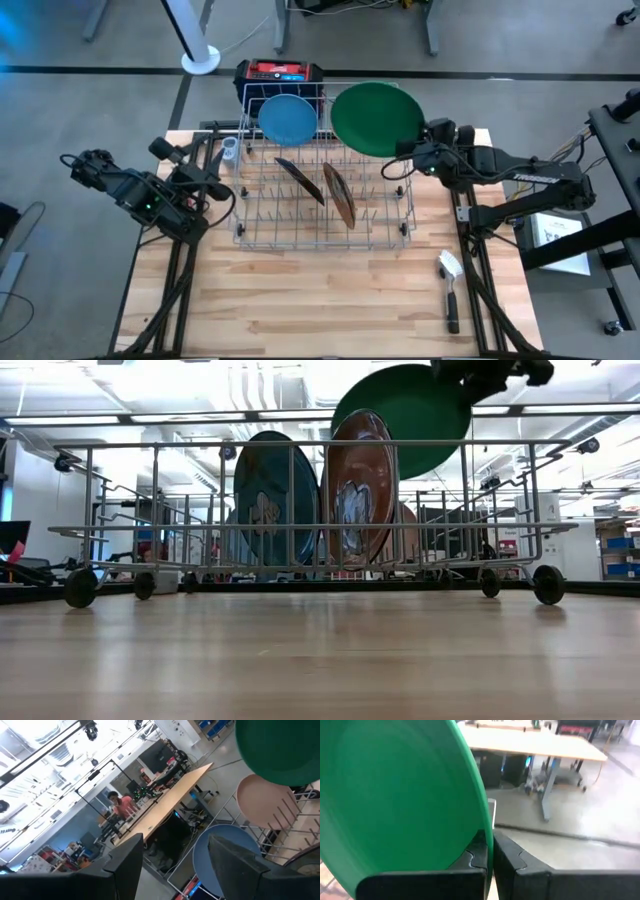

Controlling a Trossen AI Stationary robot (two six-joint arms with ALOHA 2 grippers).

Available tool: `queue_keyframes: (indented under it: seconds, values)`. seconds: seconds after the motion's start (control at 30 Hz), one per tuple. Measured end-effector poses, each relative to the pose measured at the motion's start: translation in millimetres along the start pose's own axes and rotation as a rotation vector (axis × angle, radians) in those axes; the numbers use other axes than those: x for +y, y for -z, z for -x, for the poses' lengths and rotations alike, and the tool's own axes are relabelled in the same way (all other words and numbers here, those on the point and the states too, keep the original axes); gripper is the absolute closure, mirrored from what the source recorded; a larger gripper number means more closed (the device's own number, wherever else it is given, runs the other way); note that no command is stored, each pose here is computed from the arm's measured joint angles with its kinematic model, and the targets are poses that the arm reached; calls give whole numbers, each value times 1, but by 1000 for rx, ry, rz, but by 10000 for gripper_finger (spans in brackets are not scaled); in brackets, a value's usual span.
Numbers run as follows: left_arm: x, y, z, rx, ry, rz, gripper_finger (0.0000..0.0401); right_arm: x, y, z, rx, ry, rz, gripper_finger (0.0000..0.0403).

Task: Sort dishes
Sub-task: Put the green plate into the dish rack

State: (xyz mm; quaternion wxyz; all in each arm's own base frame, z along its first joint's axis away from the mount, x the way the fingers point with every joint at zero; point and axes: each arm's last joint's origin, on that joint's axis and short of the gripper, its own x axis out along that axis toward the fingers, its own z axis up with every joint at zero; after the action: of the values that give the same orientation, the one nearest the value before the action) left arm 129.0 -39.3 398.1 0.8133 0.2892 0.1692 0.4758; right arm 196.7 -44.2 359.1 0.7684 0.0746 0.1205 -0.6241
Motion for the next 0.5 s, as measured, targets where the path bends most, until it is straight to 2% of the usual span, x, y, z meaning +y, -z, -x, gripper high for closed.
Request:
queue_keyframes:
  seconds: [0.17,0.37,0.5]
  values:
    - [2,1,0,0,0,-4,190,9,-16,-5,-72,-32,117,403]
    - [8,3,0,0,0,12,190,17,-40,-16,-144,-285,205,403]
    - [13,5,0,0,0,30,190,12,-48,-29,-172,-321,221,403]
